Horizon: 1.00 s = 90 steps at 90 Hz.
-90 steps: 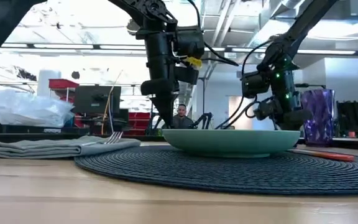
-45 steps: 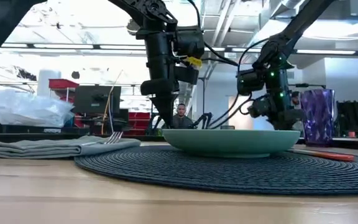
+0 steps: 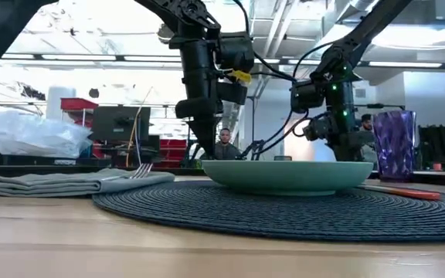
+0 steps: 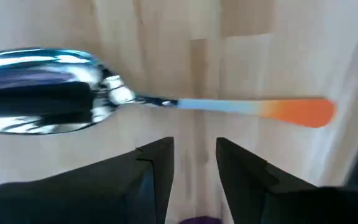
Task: Set table place
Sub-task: Put the orange spoon on the blue placemat
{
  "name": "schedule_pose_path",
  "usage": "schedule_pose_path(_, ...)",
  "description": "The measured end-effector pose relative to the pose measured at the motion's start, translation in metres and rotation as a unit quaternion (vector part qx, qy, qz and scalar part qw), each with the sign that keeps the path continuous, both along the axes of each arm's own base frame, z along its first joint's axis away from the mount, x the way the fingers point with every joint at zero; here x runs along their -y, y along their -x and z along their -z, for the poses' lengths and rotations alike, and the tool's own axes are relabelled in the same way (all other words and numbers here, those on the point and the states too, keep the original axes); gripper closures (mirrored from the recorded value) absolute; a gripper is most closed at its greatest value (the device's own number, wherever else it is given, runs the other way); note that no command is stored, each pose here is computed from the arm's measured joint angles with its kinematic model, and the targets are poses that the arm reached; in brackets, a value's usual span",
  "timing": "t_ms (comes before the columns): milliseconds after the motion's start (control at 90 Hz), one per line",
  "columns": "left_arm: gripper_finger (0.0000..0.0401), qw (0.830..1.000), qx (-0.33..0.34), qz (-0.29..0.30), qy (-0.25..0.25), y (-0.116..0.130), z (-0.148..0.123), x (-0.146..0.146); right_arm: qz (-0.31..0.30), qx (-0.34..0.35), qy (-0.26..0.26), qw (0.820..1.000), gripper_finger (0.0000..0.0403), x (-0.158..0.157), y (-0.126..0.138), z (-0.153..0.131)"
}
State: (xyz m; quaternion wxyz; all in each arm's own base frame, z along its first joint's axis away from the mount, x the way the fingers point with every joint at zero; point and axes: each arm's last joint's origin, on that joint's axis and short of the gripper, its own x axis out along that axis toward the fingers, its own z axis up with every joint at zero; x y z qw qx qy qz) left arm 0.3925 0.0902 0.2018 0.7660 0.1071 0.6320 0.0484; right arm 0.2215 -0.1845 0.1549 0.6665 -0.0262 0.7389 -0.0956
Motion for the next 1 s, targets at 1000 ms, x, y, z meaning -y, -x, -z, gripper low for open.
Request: schedule_pose_path(1000, 0.0367, 1.000, -0.002, 0.018, -0.001, -0.002, 0.000, 0.010, -0.097, 0.122, 0.038, 0.987, 0.0321, -0.028, -0.056, -0.017)
